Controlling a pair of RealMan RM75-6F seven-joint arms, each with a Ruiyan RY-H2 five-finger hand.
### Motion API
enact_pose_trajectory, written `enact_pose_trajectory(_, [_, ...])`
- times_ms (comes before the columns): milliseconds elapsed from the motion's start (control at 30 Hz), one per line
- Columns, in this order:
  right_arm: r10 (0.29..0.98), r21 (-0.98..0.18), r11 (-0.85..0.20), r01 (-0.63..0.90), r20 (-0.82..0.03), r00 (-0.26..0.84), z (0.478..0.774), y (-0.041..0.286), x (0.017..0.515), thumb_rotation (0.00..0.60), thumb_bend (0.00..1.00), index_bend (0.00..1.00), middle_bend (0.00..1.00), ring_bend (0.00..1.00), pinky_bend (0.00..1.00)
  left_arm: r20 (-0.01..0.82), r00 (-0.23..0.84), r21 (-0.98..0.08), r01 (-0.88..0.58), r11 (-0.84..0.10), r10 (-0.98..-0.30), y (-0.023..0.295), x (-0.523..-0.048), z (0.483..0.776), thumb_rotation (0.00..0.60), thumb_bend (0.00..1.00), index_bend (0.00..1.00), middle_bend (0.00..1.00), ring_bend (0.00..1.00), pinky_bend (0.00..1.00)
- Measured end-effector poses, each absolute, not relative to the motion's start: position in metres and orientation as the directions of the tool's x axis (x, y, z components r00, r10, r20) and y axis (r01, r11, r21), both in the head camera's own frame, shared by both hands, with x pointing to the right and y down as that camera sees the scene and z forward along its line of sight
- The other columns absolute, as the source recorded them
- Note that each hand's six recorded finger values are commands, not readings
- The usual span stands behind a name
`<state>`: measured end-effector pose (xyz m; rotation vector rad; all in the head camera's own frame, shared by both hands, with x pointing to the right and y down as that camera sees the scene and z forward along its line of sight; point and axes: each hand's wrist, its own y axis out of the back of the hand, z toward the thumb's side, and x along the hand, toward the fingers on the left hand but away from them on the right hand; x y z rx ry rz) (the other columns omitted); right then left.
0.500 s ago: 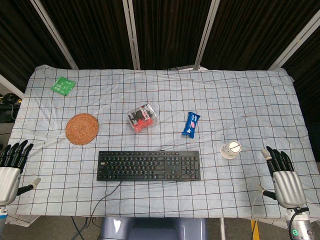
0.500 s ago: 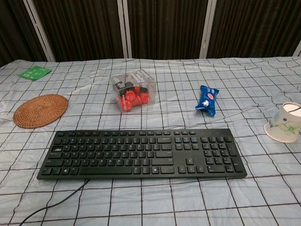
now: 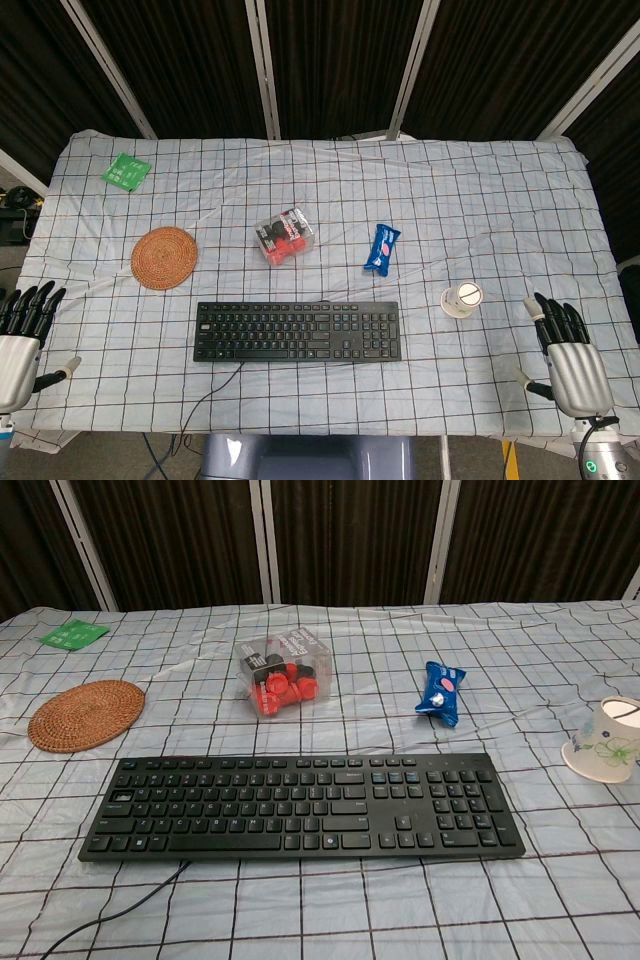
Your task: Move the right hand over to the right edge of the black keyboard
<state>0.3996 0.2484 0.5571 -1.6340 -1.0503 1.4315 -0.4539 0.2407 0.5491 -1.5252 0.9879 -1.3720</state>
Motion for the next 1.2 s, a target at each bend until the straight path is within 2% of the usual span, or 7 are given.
enact_pose_trajectory(367, [0.905, -0.896, -0.424, 0.129, -0.414, 0.100, 0.555, 0.250, 0.391, 0.600, 0.14, 0.00, 0.04, 0.01, 0.01, 0.339, 0.084, -0.940, -0.018, -0.341, -0.937, 0.240, -0.454, 0.550, 0.600, 0.07, 0.00, 0.00, 0.00, 0.00])
enact_pose_trajectory(433, [0.904, -0.894, -0.426, 0.139, -0.413, 0.115, 0.554, 0.251, 0.385, 0.600, 0.14, 0.00, 0.21, 0.15, 0.12, 0.339, 0.082, -0.940, -0.017, -0.341, -0.937, 0.240, -0.455, 0.550, 0.600, 0.07, 0.00, 0.00, 0.00, 0.00])
enact_pose_trajectory(467, [0.903, -0.893, -0.426, 0.146, -0.411, 0.122, 0.554, 0.250, 0.383, 0.600, 0.14, 0.00, 0.37, 0.30, 0.27, 0.337, 0.080, -0.941, -0.017, -0.339, -0.938, 0.240, -0.455, 0.550, 0.600, 0.07, 0.00, 0.00, 0.00, 0.00])
enact_pose_trajectory(567, [0.897, -0.883, -0.437, 0.170, -0.413, 0.158, 0.553, 0.249, 0.369, 0.600, 0.14, 0.04, 0.68, 0.63, 0.59, 0.318, 0.079, -0.947, -0.023, -0.320, -0.945, 0.238, -0.456, 0.547, 0.600, 0.07, 0.00, 0.00, 0.00, 0.00])
enact_pose_trajectory(667, [0.871, -0.856, -0.483, 0.183, -0.450, 0.197, 0.556, 0.251, 0.352, 0.600, 0.18, 0.06, 0.81, 0.76, 0.67, 0.307, 0.077, -0.950, -0.031, -0.310, -0.948, 0.236, -0.458, 0.546, 0.600, 0.07, 0.00, 0.00, 0.00, 0.00])
enact_pose_trajectory(933, [0.759, -0.763, -0.631, 0.140, -0.571, 0.312, 0.567, 0.266, 0.299, 0.600, 0.37, 0.08, 0.91, 0.88, 0.76, 0.303, 0.077, -0.951, -0.033, -0.306, -0.950, 0.235, -0.459, 0.545, 0.600, 0.07, 0.00, 0.00, 0.00, 0.00])
enact_pose_trajectory(1200, [0.658, -0.686, -0.725, 0.058, -0.666, 0.350, 0.591, 0.286, 0.267, 0.600, 0.41, 0.09, 0.91, 0.88, 0.76, 0.304, 0.074, -0.951, -0.039, -0.307, -0.950, 0.234, -0.460, 0.545, 0.600, 0.07, 0.00, 0.00, 0.00, 0.00])
